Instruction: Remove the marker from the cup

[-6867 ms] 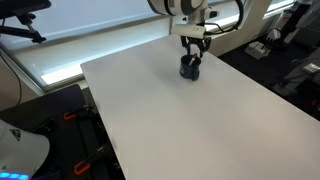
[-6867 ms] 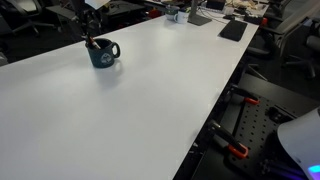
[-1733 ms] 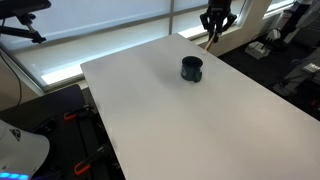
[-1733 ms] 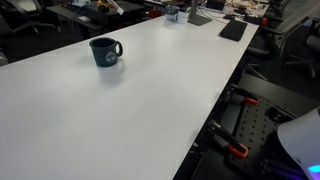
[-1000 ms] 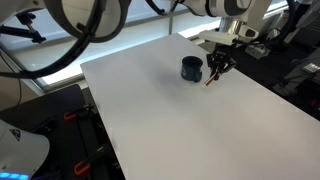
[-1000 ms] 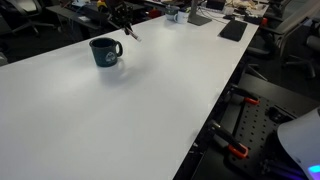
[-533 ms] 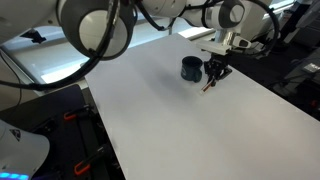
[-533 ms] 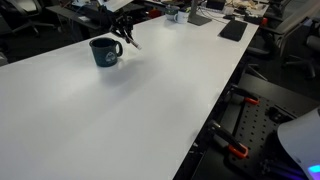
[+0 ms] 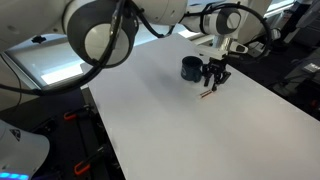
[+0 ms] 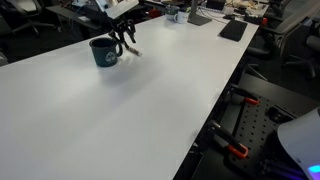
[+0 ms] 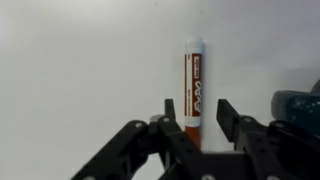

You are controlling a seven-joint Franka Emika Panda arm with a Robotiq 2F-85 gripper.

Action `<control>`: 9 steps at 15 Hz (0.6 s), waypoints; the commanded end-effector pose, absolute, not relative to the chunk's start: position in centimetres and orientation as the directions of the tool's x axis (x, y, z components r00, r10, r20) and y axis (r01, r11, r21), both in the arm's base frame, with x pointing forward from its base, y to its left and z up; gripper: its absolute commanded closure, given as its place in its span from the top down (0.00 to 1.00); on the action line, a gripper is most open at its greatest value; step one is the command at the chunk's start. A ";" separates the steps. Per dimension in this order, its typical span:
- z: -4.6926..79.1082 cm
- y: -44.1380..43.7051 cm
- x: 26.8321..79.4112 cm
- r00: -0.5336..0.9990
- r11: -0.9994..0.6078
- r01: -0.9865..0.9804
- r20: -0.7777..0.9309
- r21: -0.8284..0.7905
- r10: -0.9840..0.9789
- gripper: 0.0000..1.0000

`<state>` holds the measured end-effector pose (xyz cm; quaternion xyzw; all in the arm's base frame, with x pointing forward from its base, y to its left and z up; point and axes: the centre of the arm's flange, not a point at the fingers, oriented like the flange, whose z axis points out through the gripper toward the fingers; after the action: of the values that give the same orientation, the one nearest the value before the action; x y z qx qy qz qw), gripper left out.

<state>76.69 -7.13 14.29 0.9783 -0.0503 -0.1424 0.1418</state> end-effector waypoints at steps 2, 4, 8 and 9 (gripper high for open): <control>14.6 -7.1 80.4 0.952 -0.943 -0.078 -0.256 0.324 -0.167 0.88; 14.5 -7.0 80.4 0.950 -0.941 -0.072 -0.264 0.332 -0.165 0.99; 14.3 -7.2 76.7 0.954 -0.953 -0.056 -0.266 0.298 -0.139 1.00; 14.2 -7.2 76.7 0.954 -0.953 -0.056 -0.267 0.299 -0.139 1.00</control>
<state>76.66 -7.16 14.22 0.9776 -0.0498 -0.1440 0.1454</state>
